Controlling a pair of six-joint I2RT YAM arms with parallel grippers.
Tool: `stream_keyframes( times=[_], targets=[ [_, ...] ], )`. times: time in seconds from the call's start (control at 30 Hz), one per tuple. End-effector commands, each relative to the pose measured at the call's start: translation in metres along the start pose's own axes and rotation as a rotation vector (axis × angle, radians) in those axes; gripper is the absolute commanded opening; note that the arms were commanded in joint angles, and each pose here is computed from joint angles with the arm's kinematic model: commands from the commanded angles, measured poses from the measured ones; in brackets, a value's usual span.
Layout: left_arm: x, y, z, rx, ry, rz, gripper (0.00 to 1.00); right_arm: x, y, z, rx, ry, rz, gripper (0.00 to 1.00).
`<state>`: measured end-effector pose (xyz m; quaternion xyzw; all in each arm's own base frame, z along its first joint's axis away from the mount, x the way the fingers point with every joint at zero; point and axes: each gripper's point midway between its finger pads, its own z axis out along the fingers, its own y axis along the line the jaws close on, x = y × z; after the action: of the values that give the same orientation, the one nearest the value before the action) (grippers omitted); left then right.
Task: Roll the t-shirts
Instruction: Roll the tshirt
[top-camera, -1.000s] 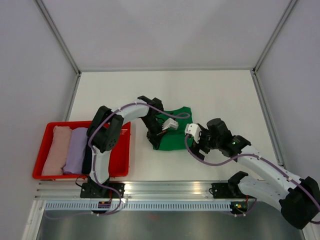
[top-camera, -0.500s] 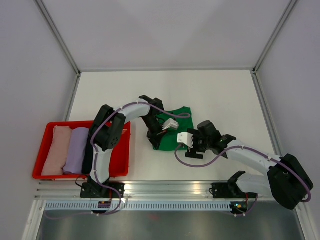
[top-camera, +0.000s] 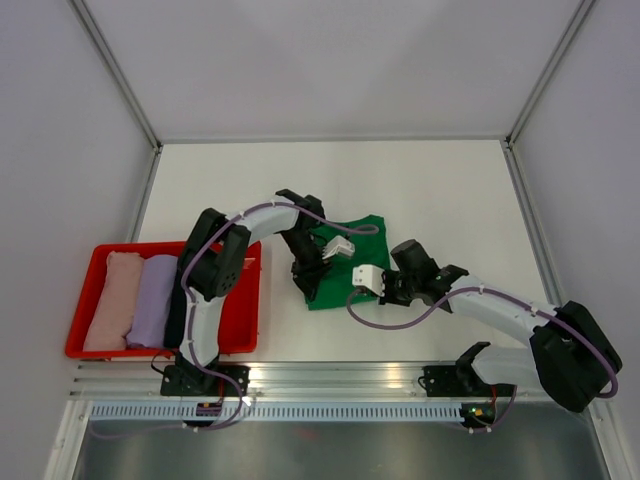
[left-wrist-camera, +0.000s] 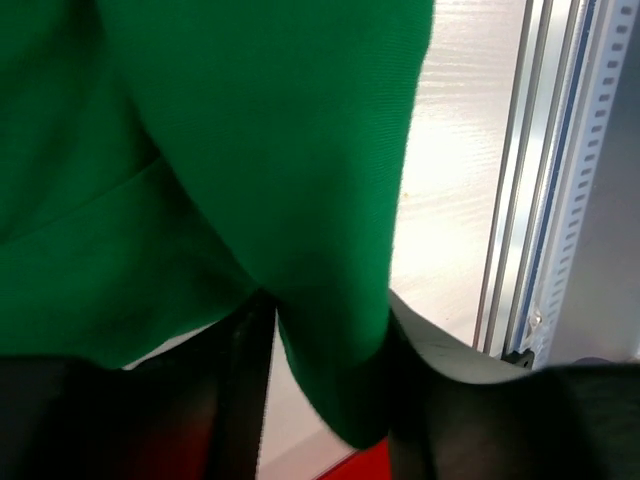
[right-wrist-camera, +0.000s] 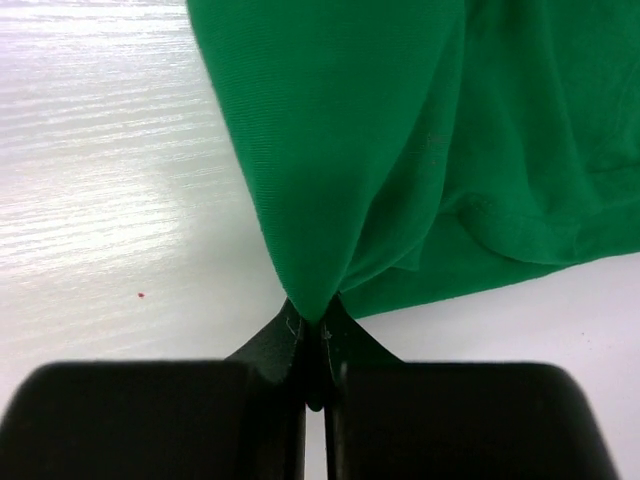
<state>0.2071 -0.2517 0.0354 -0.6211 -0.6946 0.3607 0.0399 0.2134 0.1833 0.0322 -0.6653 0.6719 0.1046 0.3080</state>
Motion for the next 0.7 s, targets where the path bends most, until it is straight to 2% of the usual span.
stream_keyframes(
  times=[0.0,0.17,0.27,0.53,0.67],
  targets=[
    [-0.010,0.004,-0.017,-0.011,-0.065,0.066,0.52,-0.018,0.008,-0.012,-0.076,-0.028,0.053,0.01],
    [-0.012,0.011,-0.046,-0.111,-0.122,0.132,0.62,-0.027,0.024,-0.019,-0.173,-0.048,0.179,0.00],
    [-0.018,0.013,-0.060,-0.209,-0.149,0.197,0.63,-0.028,0.025,-0.020,-0.184,-0.061,0.248,0.00],
    [-0.029,0.007,-0.078,-0.317,-0.242,0.195,0.64,-0.029,0.002,-0.028,-0.127,-0.127,0.397,0.00],
    [-0.032,0.008,-0.073,-0.456,-0.207,0.219,0.65,-0.028,-0.005,-0.027,-0.116,-0.128,0.444,0.00]
  ],
)
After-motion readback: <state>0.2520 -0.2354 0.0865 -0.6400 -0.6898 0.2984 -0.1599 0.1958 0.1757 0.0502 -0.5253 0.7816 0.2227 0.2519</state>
